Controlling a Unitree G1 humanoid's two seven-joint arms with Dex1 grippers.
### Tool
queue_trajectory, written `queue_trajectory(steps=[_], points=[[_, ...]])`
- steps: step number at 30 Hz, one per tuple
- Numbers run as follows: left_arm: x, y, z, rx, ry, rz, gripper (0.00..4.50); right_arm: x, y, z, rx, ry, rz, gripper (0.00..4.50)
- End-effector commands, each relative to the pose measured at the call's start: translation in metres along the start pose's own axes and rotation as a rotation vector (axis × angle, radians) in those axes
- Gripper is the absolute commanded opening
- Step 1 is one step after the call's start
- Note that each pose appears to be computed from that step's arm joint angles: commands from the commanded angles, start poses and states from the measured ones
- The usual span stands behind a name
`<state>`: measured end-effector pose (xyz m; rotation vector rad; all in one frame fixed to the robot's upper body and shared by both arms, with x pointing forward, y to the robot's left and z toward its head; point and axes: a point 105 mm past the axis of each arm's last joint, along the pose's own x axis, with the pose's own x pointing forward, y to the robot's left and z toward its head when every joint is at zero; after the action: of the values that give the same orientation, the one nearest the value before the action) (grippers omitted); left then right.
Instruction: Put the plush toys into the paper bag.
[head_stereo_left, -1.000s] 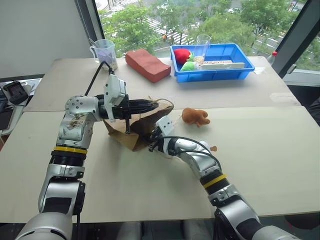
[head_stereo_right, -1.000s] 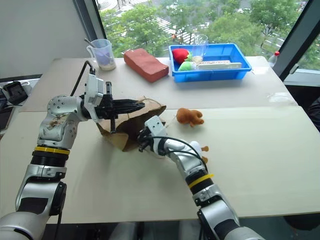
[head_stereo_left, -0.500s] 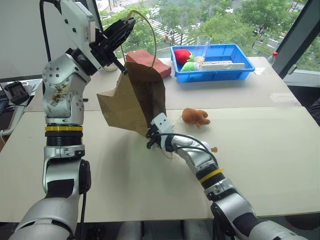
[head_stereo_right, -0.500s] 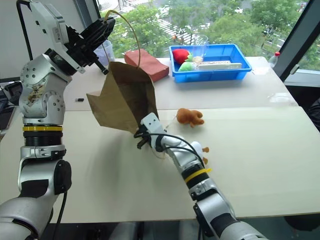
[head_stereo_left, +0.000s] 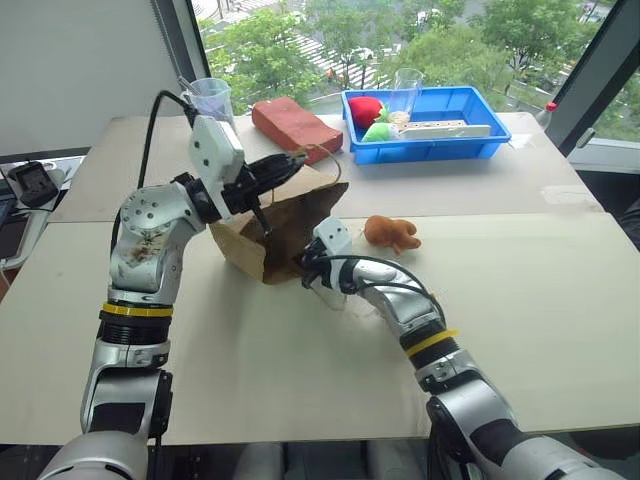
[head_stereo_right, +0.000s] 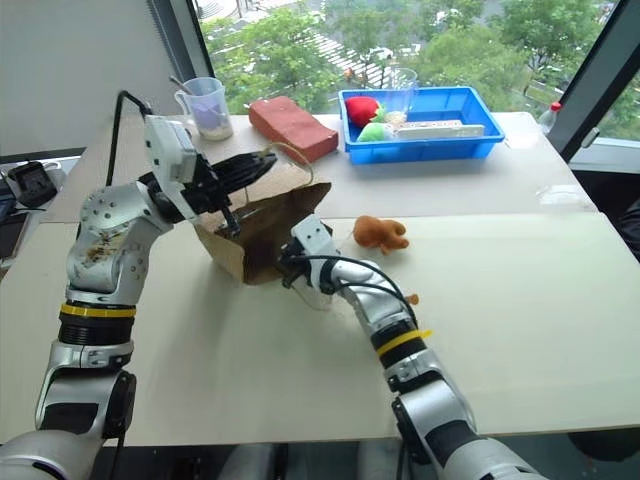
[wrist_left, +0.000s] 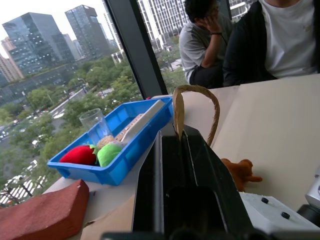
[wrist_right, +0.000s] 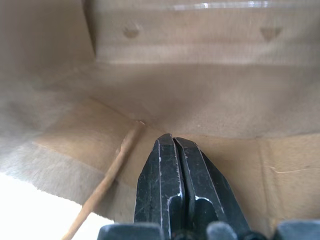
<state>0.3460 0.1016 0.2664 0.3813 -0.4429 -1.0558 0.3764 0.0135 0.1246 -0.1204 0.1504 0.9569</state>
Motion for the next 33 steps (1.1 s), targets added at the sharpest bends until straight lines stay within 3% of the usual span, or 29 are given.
queue_trajectory(steps=[1, 6, 13, 15, 18, 21, 24, 29, 33], points=[[-0.003, 0.004, 0.002, 0.015, -0.021, -0.013, 0.0, -0.014, 0.016, 0.038, -0.005, -0.117, 0.086, 0.31], [-0.003, -0.002, -0.008, -0.011, -0.017, -0.044, 0.0, -0.045, 0.019, 0.055, -0.012, -0.165, 0.107, 1.93], [-0.005, -0.007, -0.009, -0.017, -0.013, -0.079, 0.0, -0.129, 0.004, 0.089, -0.055, -0.201, 0.053, 4.38], [-0.007, -0.007, -0.008, -0.019, -0.014, -0.091, 0.0, -0.156, -0.007, 0.087, -0.061, -0.15, 0.0, 4.45], [-0.011, -0.009, -0.002, -0.033, -0.022, -0.123, 0.0, -0.191, -0.022, 0.046, -0.114, 0.076, -0.062, 4.45], [-0.013, -0.014, -0.003, -0.045, -0.013, -0.155, 0.0, -0.21, -0.034, 0.01, -0.114, 0.217, -0.108, 4.45], [-0.013, -0.017, -0.003, -0.049, -0.007, -0.173, 0.0, -0.215, -0.037, -0.019, -0.093, 0.296, -0.11, 4.45], [-0.011, -0.016, -0.003, -0.043, -0.004, -0.172, 0.0, -0.207, -0.035, -0.044, -0.036, 0.324, -0.108, 4.45], [-0.012, -0.016, -0.003, -0.041, 0.001, -0.172, 0.0, -0.206, -0.033, -0.051, -0.036, 0.335, -0.1, 3.35]])
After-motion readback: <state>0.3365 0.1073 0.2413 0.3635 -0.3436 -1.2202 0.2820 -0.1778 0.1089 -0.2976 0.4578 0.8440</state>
